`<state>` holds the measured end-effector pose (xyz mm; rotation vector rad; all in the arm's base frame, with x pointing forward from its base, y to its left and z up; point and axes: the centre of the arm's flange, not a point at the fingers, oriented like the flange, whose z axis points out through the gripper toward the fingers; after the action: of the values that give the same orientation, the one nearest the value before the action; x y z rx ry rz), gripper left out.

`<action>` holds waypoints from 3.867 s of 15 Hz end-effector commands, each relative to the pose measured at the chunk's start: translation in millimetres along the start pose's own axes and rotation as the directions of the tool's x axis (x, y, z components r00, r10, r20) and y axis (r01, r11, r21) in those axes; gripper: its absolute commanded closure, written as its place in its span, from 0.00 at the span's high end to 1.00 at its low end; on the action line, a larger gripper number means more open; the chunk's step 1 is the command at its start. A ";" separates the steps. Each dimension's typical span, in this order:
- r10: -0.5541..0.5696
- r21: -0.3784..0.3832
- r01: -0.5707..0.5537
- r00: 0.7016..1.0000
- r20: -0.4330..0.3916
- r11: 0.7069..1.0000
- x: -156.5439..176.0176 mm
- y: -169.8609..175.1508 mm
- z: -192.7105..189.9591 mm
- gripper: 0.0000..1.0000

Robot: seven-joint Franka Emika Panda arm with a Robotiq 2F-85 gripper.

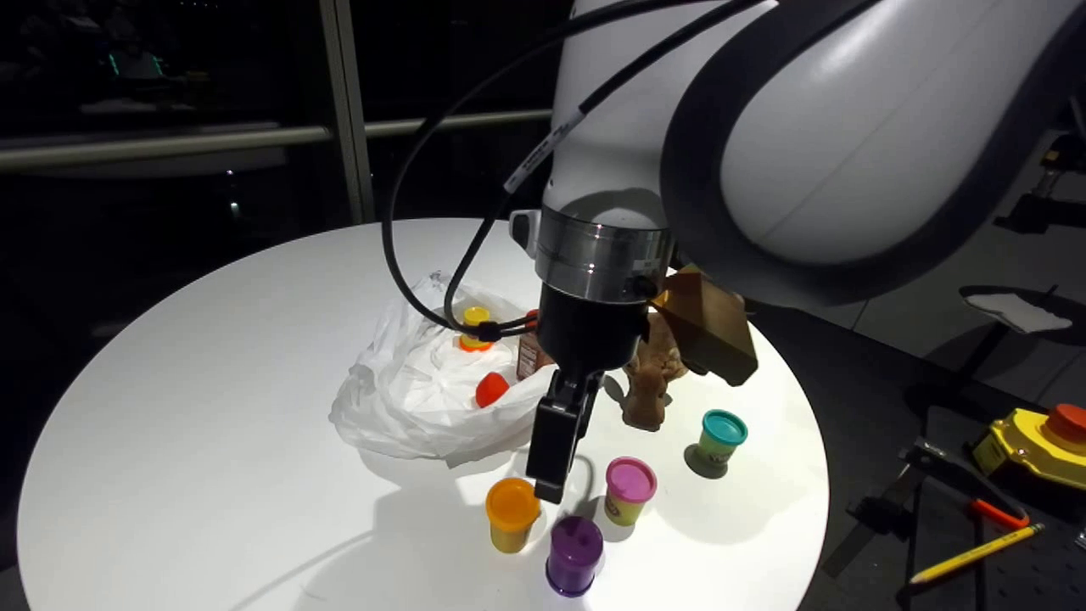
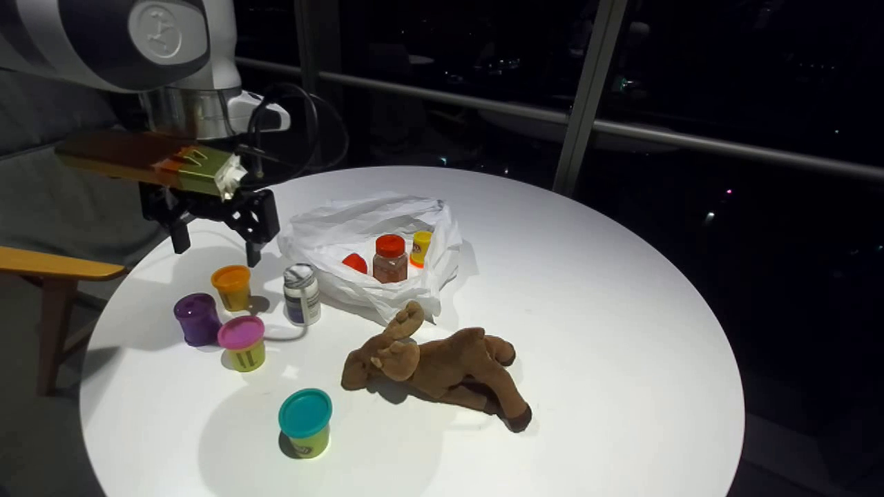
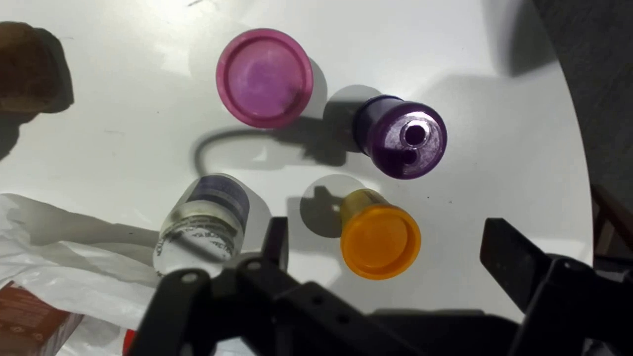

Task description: Put all the objects on the table in the white plastic bag

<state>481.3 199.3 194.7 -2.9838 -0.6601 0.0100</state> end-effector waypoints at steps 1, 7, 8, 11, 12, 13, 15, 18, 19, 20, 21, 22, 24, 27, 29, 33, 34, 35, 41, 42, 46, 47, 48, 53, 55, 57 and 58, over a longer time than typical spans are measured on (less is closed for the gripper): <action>-0.039 0.033 0.040 0.999 -0.037 0.999 -2.0 -12.6 -4.9 1.00; -0.099 0.025 0.100 0.994 -0.052 0.995 -2.8 -48.3 9.5 1.00; -0.108 0.015 0.109 0.993 -0.057 0.994 -1.9 -51.1 17.0 1.00; -0.142 -0.009 0.142 0.987 -0.078 0.990 2.6 -60.5 36.8 1.00; -0.152 -0.016 0.151 0.985 -0.082 0.988 3.8 -62.4 42.1 1.00; -0.161 -0.026 0.159 0.983 -0.088 0.987 7.6 -63.3 46.3 1.00; -0.166 -0.051 0.162 0.982 -0.090 0.985 12.2 -59.6 57.3 1.00; -0.171 -0.096 0.162 0.980 -0.099 0.982 18.1 -52.7 63.4 1.00; -0.177 -0.111 0.165 0.978 -0.107 0.980 20.7 -51.9 62.4 1.00; -0.181 -0.120 0.167 0.977 -0.113 0.979 23.3 -51.3 62.3 1.00; -0.184 -0.124 0.169 0.976 -0.114 0.978 24.1 -52.9 59.8 1.00; -0.188 -0.131 0.172 0.975 -0.118 0.976 26.1 -53.8 59.1 1.00; -0.194 -0.137 0.177 0.973 -0.122 0.975 28.0 -58.0 56.7 1.00; -0.204 -0.151 0.186 0.972 -0.115 0.971 29.0 -62.3 57.5 1.00; -0.216 -0.175 0.194 0.970 -0.115 0.965 28.5 -62.6 57.7 1.00; -0.216 -0.229 0.189 0.971 -0.101 0.955 30.5 -53.4 58.6 1.00; -0.213 -0.238 0.185 0.972 -0.096 0.953 30.7 -51.1 59.4 1.00; -0.204 -0.239 0.179 0.975 -0.086 0.954 31.0 -48.9 61.1 1.00; -0.169 -0.240 0.159 0.985 -0.021 0.958 29.8 -40.9 79.3 1.00; -0.167 -0.242 0.157 0.986 -0.021 0.958 31.4 -39.7 81.3 1.00; -0.152 -0.238 0.139 0.988 -0.037 0.961 35.7 -36.8 75.1 0.58; -0.147 -0.240 0.134 0.988 -0.038 0.961 36.8 -35.1 71.3 0.51; -0.142 -0.244 0.129 0.989 -0.038 0.961 37.4 -33.1 66.7 0.44; -0.108 -0.270 0.105 0.994 0.002 0.957 36.9 -19.2 32.0 0.24; -0.095 -0.274 0.090 0.995 -0.004 0.958 43.3 -14.0 7.6 0.24; -0.079 -0.266 0.071 0.997 -0.020 0.961 55.7 -15.8 -17.7 0.24; -0.063 -0.265 0.050 0.997 -0.041 0.963 67.0 -14.0 -31.4 0.24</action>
<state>518.5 230.9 183.6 -3.1999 -0.8464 -0.1260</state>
